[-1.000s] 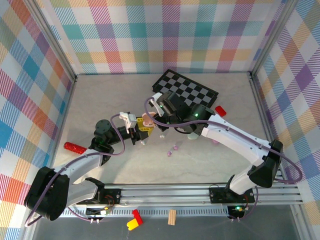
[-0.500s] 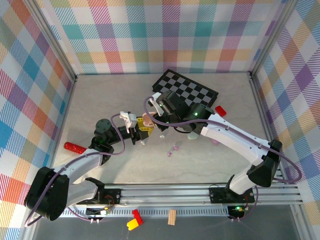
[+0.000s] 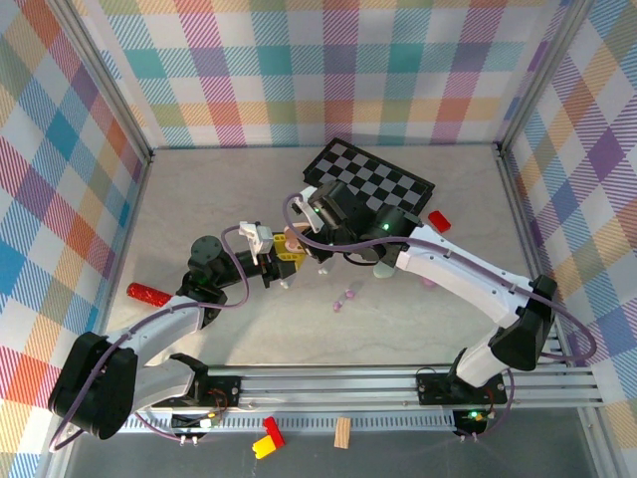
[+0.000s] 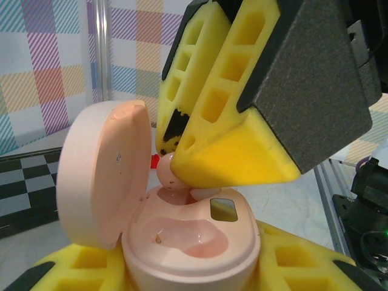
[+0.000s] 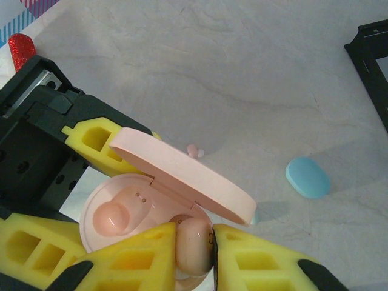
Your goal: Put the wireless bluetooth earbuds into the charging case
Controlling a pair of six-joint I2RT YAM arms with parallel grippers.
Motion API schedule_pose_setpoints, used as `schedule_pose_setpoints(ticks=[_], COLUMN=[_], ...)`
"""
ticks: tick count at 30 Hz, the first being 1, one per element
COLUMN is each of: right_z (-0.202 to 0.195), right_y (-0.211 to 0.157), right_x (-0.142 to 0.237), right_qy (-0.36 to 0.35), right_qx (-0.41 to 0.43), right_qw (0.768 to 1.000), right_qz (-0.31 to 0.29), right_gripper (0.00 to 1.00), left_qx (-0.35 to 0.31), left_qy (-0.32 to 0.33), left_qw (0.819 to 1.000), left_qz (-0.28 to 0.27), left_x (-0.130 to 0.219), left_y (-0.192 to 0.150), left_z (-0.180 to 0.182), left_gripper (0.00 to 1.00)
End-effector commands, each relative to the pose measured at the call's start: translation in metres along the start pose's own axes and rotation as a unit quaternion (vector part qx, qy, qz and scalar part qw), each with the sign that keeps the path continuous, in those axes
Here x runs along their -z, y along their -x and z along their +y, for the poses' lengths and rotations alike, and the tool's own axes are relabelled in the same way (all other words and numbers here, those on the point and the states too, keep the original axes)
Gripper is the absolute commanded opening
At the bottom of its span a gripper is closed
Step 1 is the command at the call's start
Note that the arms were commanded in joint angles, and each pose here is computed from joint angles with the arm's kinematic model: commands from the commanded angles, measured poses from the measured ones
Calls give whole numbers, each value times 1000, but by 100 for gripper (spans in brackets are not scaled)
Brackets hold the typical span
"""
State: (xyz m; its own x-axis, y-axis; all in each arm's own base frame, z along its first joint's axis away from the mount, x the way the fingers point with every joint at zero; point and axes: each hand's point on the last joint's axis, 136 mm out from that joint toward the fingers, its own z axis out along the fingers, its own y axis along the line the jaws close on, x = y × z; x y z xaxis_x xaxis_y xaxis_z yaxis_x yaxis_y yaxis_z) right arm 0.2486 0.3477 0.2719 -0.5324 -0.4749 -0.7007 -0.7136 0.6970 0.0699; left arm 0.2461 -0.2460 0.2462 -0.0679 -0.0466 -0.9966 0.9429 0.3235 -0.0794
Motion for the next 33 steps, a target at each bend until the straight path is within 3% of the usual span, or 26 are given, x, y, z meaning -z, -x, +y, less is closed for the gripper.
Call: schedule_pose_setpoints(ticks=[1, 12, 20, 23, 28, 33], right_z=[3, -1, -5, -17, -64, -94], right_y=[-5, 5, 17, 17, 3, -21], right_x=[-3, 13, 37, 48, 47, 15], right_qy=[4, -1, 11, 18, 39, 38], right_qx=[-4, -10, -29, -62, -186, -254], right_qw=[1000, 1000, 994, 988, 967, 956], right_qz=[8, -25, -106, -140, -172, -145], right_gripper=[21, 34, 55, 60, 61, 61], left_qx=[-39, -38, -43, -44, -41, -48], left_qy=[-3, 0, 17, 30, 74, 112], left_qw=[999, 999, 999, 998, 995, 991], left_qz=[-27, -26, -24, -28, -44, -55], left_x=[-1, -1, 1, 5, 14, 26], left_y=[24, 23, 17, 16, 23, 32], left_z=[-4, -3, 3, 9, 28, 44], left_gripper=[33, 33, 33, 33, 33, 33])
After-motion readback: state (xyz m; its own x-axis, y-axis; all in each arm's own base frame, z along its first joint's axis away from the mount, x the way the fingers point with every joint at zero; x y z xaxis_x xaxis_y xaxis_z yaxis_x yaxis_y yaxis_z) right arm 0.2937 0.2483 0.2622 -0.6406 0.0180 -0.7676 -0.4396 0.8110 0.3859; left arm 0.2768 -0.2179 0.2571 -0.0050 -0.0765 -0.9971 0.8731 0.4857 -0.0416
